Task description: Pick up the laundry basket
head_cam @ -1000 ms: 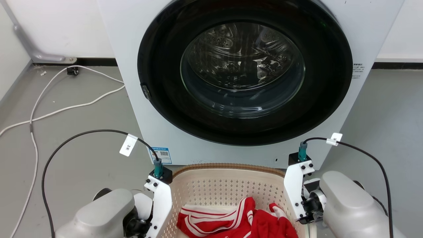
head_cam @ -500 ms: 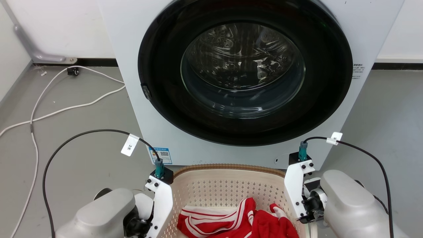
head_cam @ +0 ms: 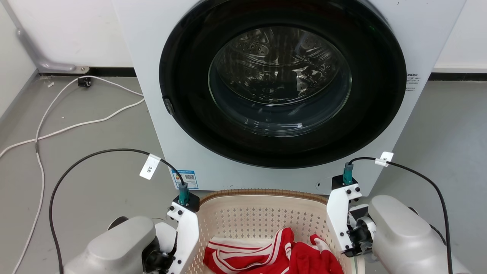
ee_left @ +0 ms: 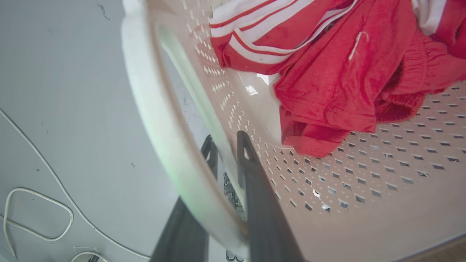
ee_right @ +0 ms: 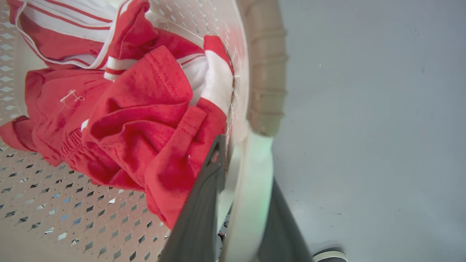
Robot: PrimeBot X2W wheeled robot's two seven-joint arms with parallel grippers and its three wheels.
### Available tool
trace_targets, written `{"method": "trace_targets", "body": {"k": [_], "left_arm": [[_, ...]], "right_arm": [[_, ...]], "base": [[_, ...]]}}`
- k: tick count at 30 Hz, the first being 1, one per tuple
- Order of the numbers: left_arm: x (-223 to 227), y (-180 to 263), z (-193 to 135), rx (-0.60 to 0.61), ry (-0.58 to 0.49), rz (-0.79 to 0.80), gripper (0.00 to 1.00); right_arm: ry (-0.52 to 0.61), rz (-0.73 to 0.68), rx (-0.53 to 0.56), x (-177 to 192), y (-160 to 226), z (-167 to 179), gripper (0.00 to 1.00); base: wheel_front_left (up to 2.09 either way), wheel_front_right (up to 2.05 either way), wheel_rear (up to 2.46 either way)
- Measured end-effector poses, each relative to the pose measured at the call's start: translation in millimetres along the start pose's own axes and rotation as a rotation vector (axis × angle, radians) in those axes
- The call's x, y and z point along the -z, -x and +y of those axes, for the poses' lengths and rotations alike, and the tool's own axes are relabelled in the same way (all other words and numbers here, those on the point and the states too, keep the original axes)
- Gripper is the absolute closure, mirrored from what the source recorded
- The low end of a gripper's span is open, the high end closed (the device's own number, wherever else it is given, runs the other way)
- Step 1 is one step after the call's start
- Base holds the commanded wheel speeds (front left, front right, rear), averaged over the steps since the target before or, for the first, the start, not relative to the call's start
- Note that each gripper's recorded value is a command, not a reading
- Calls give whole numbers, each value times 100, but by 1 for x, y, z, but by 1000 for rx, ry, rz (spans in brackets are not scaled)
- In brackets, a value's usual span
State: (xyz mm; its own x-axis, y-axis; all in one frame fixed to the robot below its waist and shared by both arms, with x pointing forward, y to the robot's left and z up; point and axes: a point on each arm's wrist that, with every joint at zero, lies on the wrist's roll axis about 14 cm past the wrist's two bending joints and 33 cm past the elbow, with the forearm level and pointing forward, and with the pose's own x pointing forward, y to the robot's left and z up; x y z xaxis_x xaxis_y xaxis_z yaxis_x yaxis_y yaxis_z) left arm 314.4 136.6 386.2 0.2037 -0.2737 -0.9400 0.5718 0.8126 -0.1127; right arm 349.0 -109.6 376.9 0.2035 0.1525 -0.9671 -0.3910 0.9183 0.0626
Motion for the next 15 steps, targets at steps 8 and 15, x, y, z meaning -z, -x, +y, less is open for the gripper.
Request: {"method": "trace_targets", "body": {"k": [8, 15], "left_arm": [[-2, 1, -1, -1, -3, -4, 100], [-2, 2, -2, 1, -8, 4, 100]], "right_arm": [[14, -2, 15, -2, 2, -3, 100], [11, -6, 16, -4, 4, -4, 100]], "base": [[0, 0, 0], [0, 0, 0]]}}
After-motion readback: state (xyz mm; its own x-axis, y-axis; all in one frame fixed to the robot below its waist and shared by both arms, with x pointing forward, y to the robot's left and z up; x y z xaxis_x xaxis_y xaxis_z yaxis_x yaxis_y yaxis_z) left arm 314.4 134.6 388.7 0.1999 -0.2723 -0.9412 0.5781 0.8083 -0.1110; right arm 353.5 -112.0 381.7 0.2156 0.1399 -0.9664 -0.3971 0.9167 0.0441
